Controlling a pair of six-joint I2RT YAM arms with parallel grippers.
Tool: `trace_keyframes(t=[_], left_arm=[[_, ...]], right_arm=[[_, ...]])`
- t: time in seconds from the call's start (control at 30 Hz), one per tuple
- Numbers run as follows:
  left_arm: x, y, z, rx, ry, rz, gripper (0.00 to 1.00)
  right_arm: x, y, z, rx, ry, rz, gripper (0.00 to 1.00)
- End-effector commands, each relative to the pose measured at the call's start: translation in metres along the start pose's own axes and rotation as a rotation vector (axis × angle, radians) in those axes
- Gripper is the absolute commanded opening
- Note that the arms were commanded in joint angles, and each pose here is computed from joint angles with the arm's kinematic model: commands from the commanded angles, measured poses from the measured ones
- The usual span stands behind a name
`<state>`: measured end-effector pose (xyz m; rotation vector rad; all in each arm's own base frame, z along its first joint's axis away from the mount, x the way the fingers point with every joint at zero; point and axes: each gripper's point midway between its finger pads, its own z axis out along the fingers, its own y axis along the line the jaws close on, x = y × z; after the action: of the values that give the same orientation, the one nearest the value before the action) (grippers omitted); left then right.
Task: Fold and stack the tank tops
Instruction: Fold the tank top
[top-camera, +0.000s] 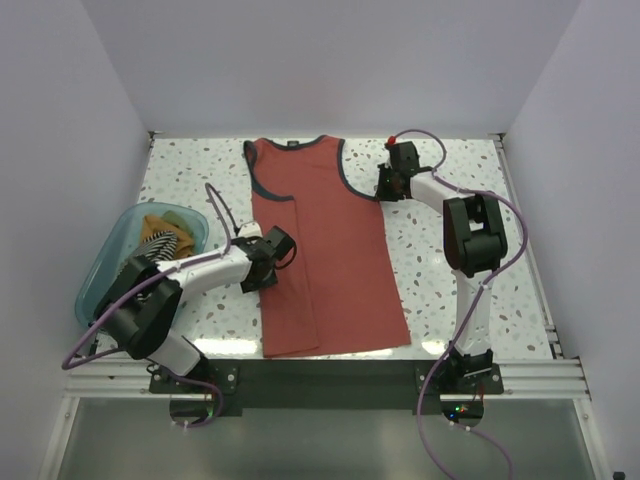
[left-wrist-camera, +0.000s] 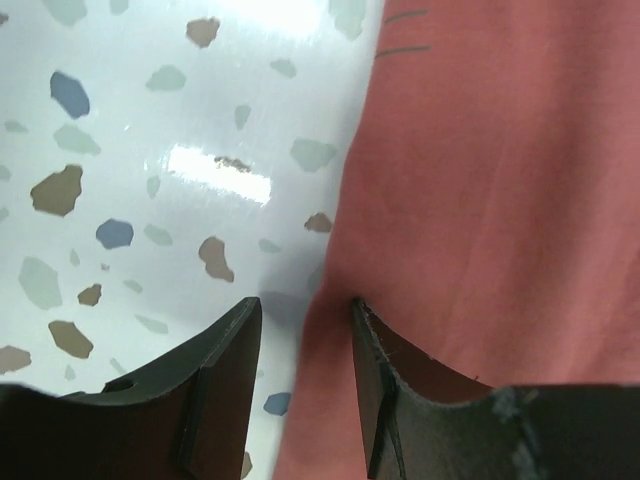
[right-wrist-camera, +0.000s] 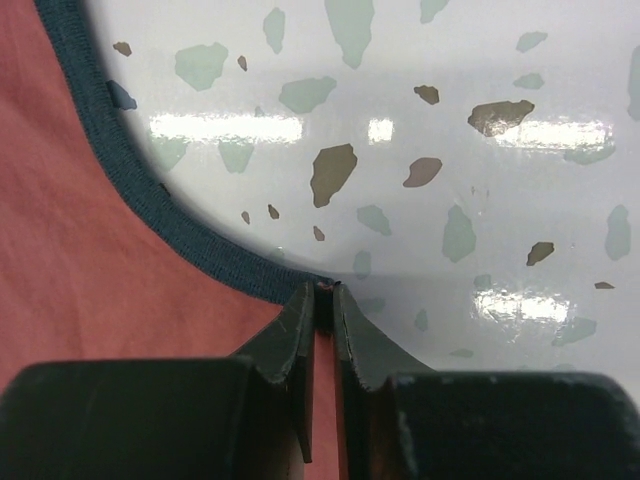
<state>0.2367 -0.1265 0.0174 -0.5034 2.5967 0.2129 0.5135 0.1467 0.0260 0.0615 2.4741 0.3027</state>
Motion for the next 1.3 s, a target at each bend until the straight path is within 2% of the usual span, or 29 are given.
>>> trace_keyframes(t=[0.0,0.13,0.33,0.43,0.6,0.7,0.73,0.8,0.9,0.93,1.0,1.03,1.07,1.1,1.27], left_arm=[[-0.025,-0.007,0.005,-0.011,-0.066,0.038,0.46],[-0.043,-0.010,0.008,-0.030,-0.088,0.066,0.46],[-0.068,-0.007,0.015,-0.101,-0.113,0.128,0.46],[-0.080,0.001,0.017,-0.144,-0.132,0.150,0.46],[-0.097,-0.001,0.018,-0.123,-0.139,0.172,0.46],[-0.114,-0.018,0.004,-0.047,-0.162,0.194,0.45],[-0.110,-0.035,-0.004,0.053,-0.133,0.215,0.45],[-0.114,-0.058,-0.029,0.198,-0.161,0.253,0.45],[-0.082,-0.107,-0.077,0.385,-0.174,0.342,0.52],[-0.051,-0.131,-0.099,0.479,-0.136,0.380,0.55],[-0.020,-0.156,-0.121,0.593,-0.100,0.394,0.57],[0.014,-0.170,-0.138,0.671,-0.050,0.421,0.59],[0.027,-0.186,-0.153,0.749,-0.051,0.418,0.60],[0.060,-0.198,-0.169,0.810,-0.004,0.449,0.62],[0.129,-0.237,-0.208,0.932,0.047,0.532,0.64]], right_arm=[[0.006,-0.020,-0.001,0.094,0.011,0.016,0.06],[0.008,-0.040,-0.009,0.150,0.011,0.080,0.02],[0.036,-0.068,-0.026,0.225,0.032,0.162,0.01],[0.049,-0.075,-0.036,0.247,0.029,0.193,0.00],[0.070,-0.078,-0.050,0.253,0.025,0.240,0.00],[0.075,-0.078,-0.054,0.247,0.012,0.256,0.00],[0.072,-0.077,-0.053,0.241,0.006,0.245,0.01],[0.067,-0.072,-0.050,0.204,0.015,0.233,0.01],[0.046,-0.058,-0.047,0.119,-0.002,0.232,0.02],[0.037,-0.055,-0.044,0.085,-0.003,0.240,0.02],[0.032,-0.046,-0.042,0.016,0.010,0.248,0.01],[0.027,-0.045,-0.040,0.003,0.007,0.250,0.01],[0.024,-0.044,-0.040,-0.008,0.007,0.250,0.02],[0.023,-0.041,-0.039,-0.030,0.019,0.246,0.02],[0.020,-0.038,-0.039,-0.090,0.031,0.264,0.07]])
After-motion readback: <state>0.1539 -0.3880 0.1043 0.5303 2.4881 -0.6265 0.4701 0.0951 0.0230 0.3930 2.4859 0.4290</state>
